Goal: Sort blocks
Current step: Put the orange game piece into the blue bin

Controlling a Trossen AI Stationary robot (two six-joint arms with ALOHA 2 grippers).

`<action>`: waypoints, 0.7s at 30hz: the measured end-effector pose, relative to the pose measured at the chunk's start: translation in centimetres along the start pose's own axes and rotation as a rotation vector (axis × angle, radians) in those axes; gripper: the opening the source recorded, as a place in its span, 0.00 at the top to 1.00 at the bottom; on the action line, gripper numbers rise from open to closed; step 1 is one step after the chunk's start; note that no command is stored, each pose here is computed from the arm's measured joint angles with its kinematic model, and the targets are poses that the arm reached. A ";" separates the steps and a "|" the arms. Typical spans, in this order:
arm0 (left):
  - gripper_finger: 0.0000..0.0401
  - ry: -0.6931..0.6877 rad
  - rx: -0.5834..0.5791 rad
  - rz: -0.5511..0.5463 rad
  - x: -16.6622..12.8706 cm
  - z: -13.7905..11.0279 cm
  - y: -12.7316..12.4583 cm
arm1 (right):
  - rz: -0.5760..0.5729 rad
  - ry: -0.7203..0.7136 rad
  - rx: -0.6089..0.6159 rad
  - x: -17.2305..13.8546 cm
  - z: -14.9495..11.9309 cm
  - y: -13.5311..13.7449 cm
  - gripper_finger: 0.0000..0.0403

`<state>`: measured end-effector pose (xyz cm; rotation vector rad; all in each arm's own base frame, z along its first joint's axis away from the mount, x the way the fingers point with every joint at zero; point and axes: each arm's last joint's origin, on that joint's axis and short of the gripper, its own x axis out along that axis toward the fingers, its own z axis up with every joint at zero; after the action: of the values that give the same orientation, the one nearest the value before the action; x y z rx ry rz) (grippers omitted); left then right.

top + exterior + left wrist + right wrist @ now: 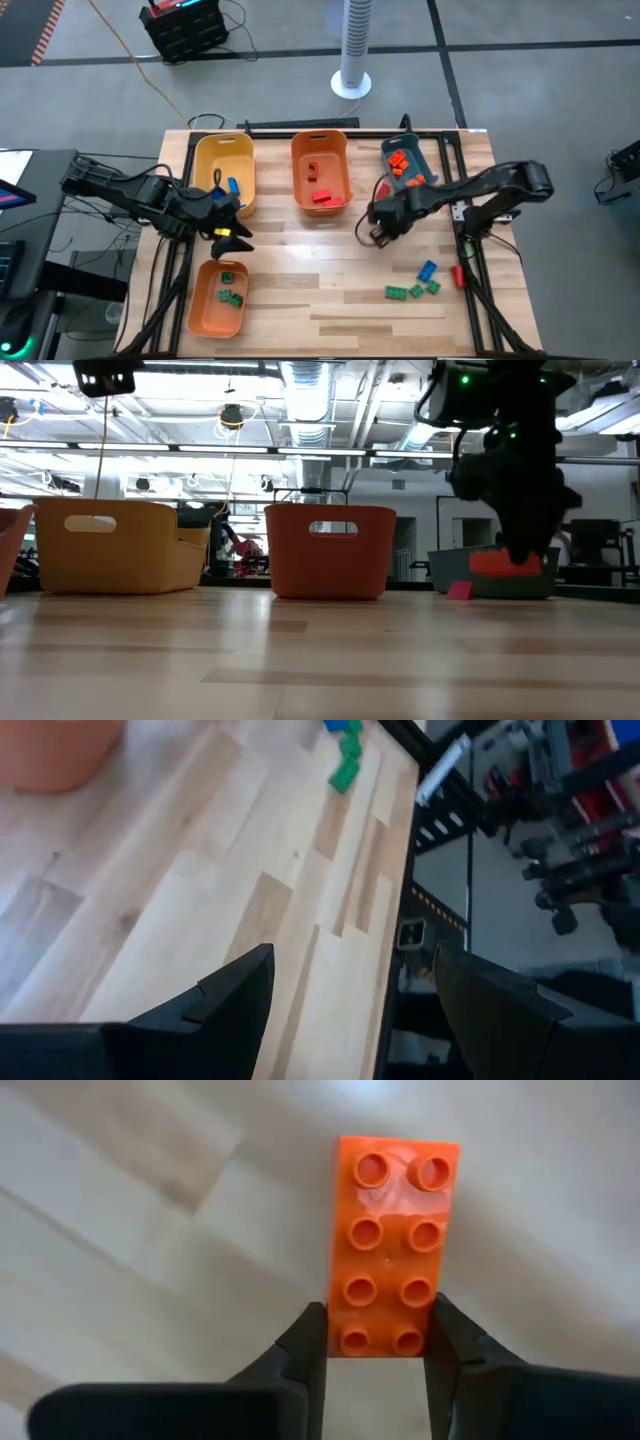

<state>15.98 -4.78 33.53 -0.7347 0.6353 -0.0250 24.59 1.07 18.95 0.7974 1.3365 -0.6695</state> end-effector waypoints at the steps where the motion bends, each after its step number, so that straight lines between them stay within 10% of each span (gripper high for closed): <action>1: 0.33 -0.009 -0.010 0.005 0.0 0.0 0.0 | -0.001 -0.019 -0.010 -0.7 0.3 -0.7 0.72; 11: 0.33 -0.105 -0.100 0.039 0.0 0.5 -0.1 | -0.004 -0.341 0.097 -7.6 3.1 -8.6 0.70; 21: 0.33 -0.161 -0.115 0.073 0.0 0.8 0.1 | -0.119 -0.352 0.132 -8.2 5.6 -13.9 0.61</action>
<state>16.35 -4.18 33.92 -0.8148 0.5123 0.1377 15.50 -11.72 25.71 0.6713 1.0320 -0.9534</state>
